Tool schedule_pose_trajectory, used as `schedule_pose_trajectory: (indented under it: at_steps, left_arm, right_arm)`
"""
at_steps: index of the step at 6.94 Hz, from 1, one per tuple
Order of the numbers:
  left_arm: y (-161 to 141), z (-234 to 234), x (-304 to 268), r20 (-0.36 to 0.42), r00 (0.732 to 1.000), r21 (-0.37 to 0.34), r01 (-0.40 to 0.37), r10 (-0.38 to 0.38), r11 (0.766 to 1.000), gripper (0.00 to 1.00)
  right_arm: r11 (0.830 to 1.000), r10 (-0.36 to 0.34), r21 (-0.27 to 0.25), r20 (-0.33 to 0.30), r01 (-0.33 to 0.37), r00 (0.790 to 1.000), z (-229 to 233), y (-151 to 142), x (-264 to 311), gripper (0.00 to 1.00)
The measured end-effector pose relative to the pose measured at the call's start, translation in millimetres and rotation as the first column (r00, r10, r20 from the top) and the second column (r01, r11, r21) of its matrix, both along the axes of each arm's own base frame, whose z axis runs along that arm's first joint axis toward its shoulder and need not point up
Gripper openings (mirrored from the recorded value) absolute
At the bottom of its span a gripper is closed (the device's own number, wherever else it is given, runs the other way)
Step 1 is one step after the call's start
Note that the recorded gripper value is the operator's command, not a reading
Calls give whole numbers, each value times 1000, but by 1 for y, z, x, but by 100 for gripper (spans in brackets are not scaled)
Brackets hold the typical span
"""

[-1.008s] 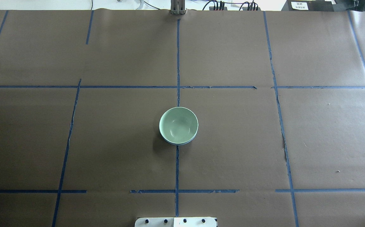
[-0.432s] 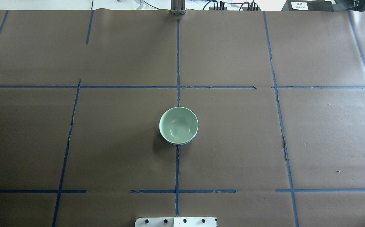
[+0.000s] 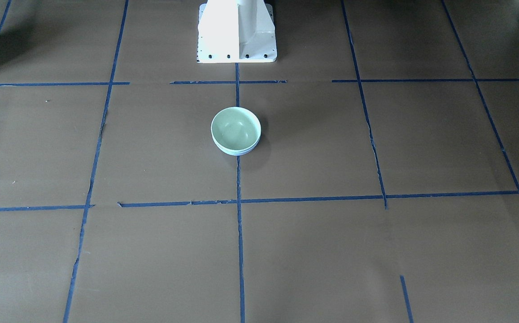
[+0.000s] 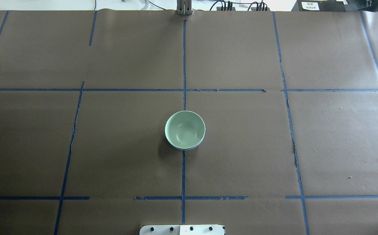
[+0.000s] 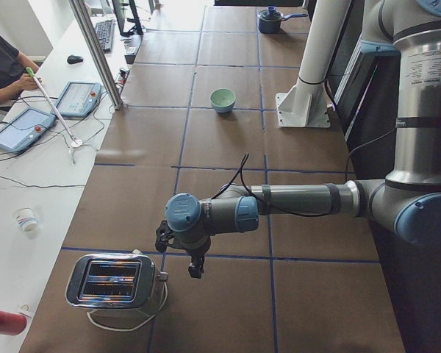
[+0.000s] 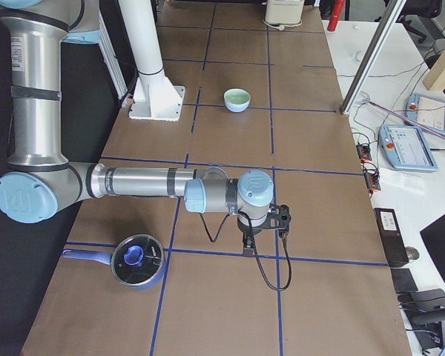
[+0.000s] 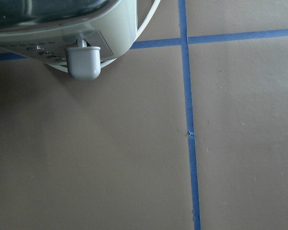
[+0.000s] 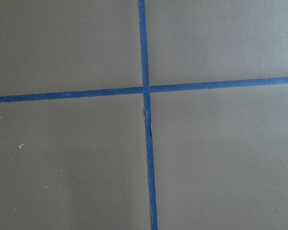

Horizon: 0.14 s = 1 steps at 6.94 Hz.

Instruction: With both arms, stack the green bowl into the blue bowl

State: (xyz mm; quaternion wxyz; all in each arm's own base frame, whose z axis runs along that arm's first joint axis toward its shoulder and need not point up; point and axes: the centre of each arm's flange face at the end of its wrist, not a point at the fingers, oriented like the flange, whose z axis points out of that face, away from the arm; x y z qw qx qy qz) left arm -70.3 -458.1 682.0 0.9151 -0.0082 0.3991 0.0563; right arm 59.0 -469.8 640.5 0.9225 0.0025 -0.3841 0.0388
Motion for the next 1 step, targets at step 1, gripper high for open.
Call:
schedule_pose_trajectory:
  at_steps: [1]
  left_arm:
    - [-1,-3,0,0,1000,5,0,0,1000,100]
  right_arm:
    - [1000,0,1,0,0,1000,0,-1,0,100]
